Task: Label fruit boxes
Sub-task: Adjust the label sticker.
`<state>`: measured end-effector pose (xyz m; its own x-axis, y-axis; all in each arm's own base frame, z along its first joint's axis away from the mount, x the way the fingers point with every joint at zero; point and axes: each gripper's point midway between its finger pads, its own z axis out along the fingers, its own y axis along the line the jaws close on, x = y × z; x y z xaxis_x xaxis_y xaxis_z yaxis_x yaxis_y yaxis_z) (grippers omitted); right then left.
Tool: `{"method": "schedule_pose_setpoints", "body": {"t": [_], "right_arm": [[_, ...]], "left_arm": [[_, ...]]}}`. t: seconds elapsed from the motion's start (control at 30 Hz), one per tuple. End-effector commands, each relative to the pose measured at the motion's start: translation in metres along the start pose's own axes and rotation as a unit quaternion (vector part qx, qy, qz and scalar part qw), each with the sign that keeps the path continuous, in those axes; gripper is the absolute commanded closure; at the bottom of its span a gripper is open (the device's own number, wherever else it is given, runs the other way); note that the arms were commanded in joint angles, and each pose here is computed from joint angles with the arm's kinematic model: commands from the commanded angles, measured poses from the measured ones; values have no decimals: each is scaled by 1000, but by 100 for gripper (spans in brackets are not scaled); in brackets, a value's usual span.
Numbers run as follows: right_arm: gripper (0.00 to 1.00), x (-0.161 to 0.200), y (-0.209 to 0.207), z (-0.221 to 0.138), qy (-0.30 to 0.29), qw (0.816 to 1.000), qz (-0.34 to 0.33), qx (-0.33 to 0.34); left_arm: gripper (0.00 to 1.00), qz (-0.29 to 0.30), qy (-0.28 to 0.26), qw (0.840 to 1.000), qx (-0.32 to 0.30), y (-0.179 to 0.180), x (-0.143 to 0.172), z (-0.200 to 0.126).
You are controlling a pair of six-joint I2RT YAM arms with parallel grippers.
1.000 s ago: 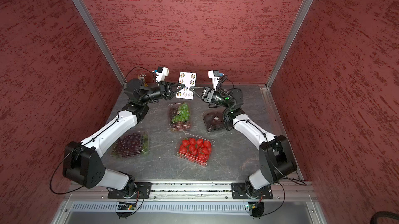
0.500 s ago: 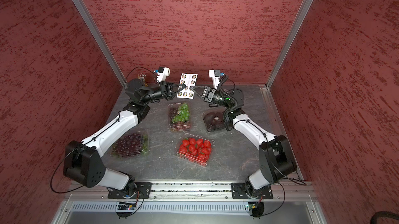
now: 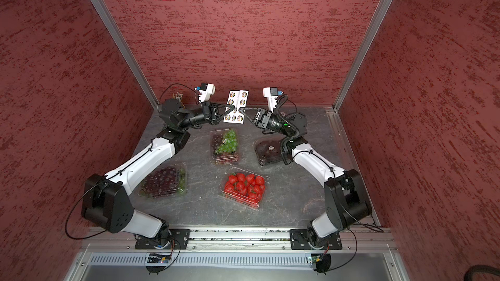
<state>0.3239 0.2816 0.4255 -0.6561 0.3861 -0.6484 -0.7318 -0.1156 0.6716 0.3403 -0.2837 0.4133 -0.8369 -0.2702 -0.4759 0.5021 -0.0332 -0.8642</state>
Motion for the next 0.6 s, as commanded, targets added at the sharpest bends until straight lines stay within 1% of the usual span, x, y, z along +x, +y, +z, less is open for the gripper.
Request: {"method": "schedule_pose_setpoints", "body": {"t": [0.0,0.23,0.43,0.57], "right_arm": [[100,1,7,0,0,1000,-3,-12],[100,4,-1,-1,1,1000,1,-1],[100,4,-8,-1,1,1000,-1,12],[100,3,-7,0,1,1000,-2,9]], "left_arm": [[100,16,1,1000,16,-13,-2,7],[100,22,-1,999,24,-21,-4,6],[100,24,-12,999,41,-31,-9,-2],[100,25,-6,999,46,-33,-6,-1]]}}
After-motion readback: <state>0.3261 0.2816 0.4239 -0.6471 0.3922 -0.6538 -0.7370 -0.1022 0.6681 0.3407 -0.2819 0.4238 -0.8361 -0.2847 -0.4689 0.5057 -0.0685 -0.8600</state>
